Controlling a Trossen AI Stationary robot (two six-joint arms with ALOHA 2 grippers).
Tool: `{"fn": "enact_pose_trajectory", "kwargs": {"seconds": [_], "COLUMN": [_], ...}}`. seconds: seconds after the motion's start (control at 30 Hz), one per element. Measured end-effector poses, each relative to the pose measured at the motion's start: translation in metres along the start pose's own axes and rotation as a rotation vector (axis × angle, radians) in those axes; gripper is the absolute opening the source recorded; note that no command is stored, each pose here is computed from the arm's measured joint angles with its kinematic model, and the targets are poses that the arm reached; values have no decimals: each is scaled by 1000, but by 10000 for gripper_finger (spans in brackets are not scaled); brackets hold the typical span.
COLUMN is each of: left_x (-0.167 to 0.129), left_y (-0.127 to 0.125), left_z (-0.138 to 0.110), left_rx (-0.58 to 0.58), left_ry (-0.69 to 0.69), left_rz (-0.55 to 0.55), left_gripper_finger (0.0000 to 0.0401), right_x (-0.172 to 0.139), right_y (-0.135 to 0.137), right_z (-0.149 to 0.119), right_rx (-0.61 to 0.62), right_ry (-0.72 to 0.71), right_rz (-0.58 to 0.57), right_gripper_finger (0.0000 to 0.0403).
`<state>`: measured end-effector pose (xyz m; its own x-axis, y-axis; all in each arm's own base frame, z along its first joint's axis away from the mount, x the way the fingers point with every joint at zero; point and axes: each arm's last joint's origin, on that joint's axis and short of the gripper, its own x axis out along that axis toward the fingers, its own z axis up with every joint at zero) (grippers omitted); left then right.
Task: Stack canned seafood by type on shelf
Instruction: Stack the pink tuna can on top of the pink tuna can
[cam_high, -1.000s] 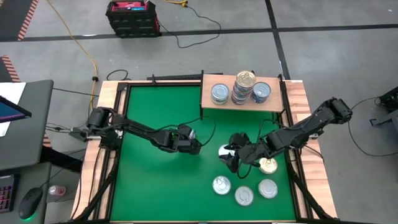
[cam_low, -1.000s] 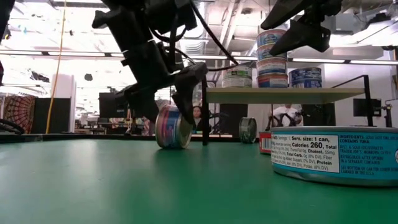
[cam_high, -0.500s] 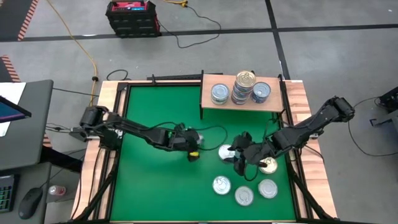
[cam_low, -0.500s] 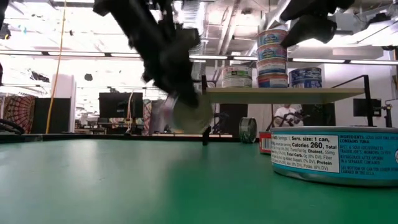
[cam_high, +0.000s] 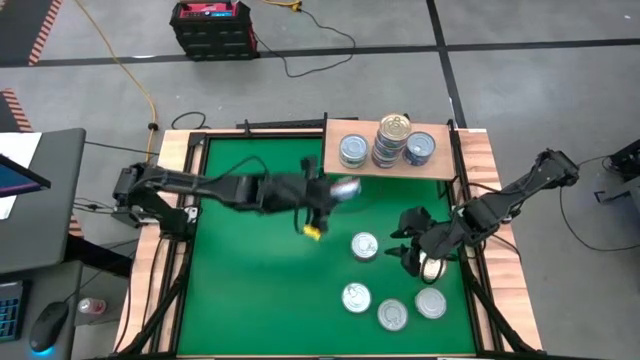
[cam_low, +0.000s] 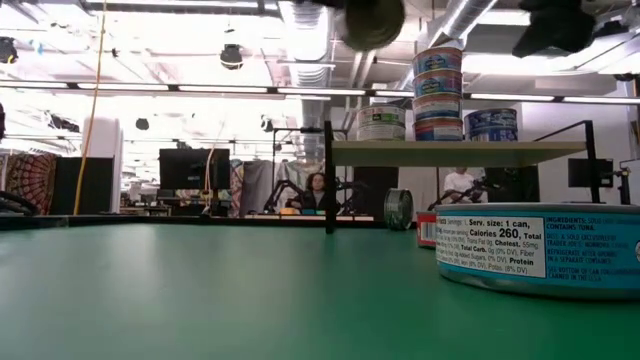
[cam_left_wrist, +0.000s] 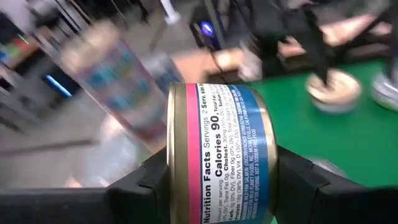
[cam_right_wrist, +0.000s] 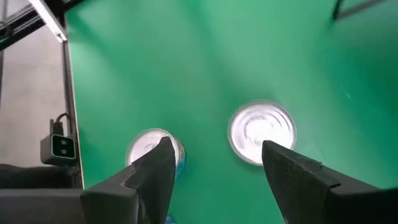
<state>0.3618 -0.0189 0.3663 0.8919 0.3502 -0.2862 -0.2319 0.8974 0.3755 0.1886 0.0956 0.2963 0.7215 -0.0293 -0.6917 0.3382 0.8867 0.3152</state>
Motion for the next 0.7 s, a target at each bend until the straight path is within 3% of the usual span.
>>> {"fn": "enact_pose_trajectory", "kwargs": {"seconds": [0.17,0.3,0.53,0.7], "left_x": [18,29,59,72], "left_y": [58,91,118,125], "left_z": [29,39,37,33], "left_rx": [54,148,484,701], "left_ry": [-105,-168,-282,-313], "left_rz": [67,92,159,248], "left_gripper_finger": [189,190,192,193], "right_x": [-6,-8,-10,-12], "right_y": [-4,-5,-7,-11], "right_z": [2,7,24,32], "right_rx": [106,172,302,357], "right_ry": [-30,-121,-339,-407], "right_rz": [-7,-41,-76,-71], "right_gripper_finger": [264,264,264,264]}}
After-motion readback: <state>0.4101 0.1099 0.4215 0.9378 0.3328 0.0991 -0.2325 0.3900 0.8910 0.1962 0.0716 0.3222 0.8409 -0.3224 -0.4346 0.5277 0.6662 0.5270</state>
